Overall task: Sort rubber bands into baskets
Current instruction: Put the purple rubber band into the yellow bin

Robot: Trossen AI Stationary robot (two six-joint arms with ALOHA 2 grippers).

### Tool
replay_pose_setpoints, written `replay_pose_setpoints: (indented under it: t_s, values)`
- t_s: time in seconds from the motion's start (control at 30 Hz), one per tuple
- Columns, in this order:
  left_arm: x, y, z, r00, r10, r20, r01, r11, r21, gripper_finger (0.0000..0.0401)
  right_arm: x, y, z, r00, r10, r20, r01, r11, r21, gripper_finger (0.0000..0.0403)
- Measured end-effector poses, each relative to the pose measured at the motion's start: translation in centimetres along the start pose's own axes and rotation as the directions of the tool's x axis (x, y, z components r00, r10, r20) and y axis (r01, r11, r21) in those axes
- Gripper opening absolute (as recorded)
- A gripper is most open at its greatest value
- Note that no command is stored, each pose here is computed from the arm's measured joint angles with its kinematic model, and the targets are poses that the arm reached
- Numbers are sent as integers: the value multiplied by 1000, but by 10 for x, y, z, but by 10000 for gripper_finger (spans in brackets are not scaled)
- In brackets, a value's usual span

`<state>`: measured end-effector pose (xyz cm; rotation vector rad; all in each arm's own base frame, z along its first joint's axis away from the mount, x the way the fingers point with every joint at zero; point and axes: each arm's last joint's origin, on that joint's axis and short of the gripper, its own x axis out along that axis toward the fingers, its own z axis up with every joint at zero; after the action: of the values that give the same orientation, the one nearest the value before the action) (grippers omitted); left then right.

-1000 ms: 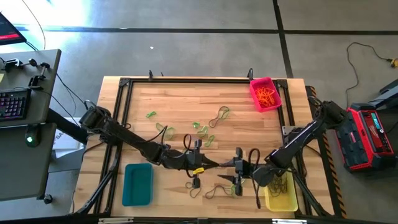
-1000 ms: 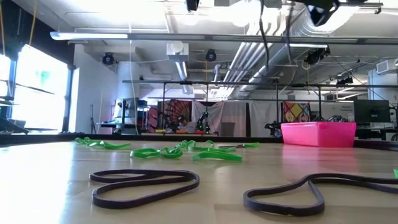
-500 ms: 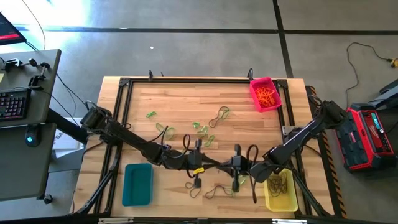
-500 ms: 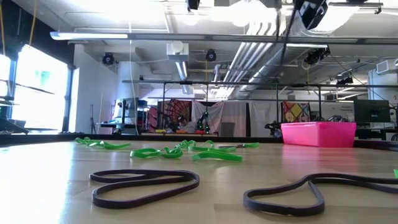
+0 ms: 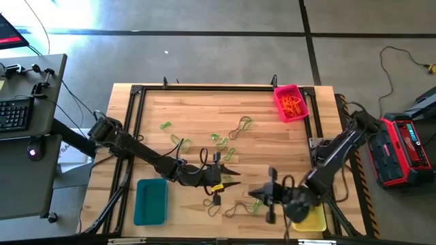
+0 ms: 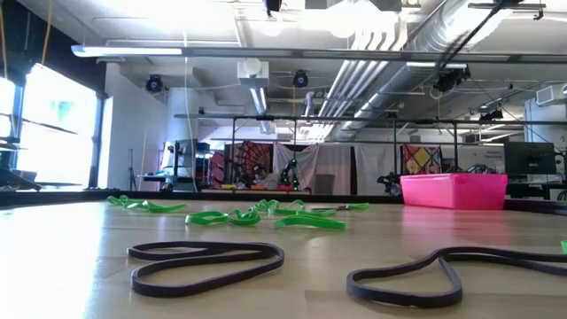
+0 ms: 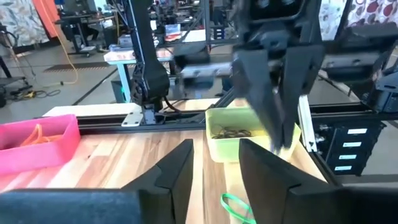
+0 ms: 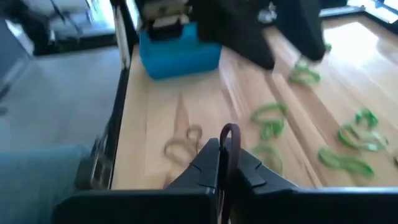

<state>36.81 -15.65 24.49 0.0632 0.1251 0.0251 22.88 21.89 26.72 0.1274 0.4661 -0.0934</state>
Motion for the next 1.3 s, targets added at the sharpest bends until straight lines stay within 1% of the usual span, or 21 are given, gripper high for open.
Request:
replay_pose_setpoints:
  t_s: [0.07, 0.2, 0.33, 0.43, 0.5, 0.6, 0.7, 0.8, 0.87, 0.93, 1.07, 1.17, 1.3]
  values:
    - [0, 0, 0, 1000, -1, -2, 1, 1000, 1, 129, -13, 5, 0, 998, -14, -54, 14, 1000, -2, 1]
    - [0, 0, -1, 1000, -2, -8, 2, 1000, 3, 134, -42, 10, -6, 984, -53, -170, 59, 998, 34, 1]
    - [0, 0, -2, 1000, -2, -17, 2, 1000, 8, 134, -71, 11, -19, 942, -58, -329, 95, 990, 100, 0]
    - [0, 0, -3, 1000, -3, -26, 3, 1000, 11, 134, -88, 10, -32, 885, -59, -461, 144, 978, 153, 0]
    - [0, 0, -3, 1000, -4, -28, 4, 1000, 12, 134, -98, 8, -42, 835, -64, -547, 194, 964, 183, 0]
    - [0, 0, -3, 1000, -4, -28, 4, 1000, 12, 134, -107, 3, -55, 749, -102, -655, 293, 937, 189, 0]
    - [1, 1, -3, 1000, -1, -28, 2, 1000, 12, 134, -111, -3, -67, 671, -147, -727, 381, 909, 168, 0]
    - [1, 2, -3, 1000, 1, -29, 0, 1000, 12, 134, -109, -9, -77, 615, -174, -769, 423, 896, 136, 0]
    - [1, 2, -3, 1000, 1, -29, 0, 1000, 12, 134, -107, -12, -85, 581, -186, -792, 436, 893, 110, 0]
    - [1, 2, -3, 1000, 1, -30, 0, 1000, 12, 134, -104, -15, -93, 548, -188, -815, 425, 902, 78, 0]
    - [1, 2, -3, 1000, 1, -30, 0, 1000, 12, 134, -99, -17, -108, 495, -149, -856, 396, 916, 69, 4]
    - [1, 2, -3, 999, 1, -32, 0, 1000, 13, 134, -95, -16, -114, 452, -105, -886, 394, 915, 93, 25]
    - [1, 2, -4, 999, 1, -34, 0, 1000, 15, 134, -91, -17, -111, 449, -95, -889, 412, 904, 112, 79]
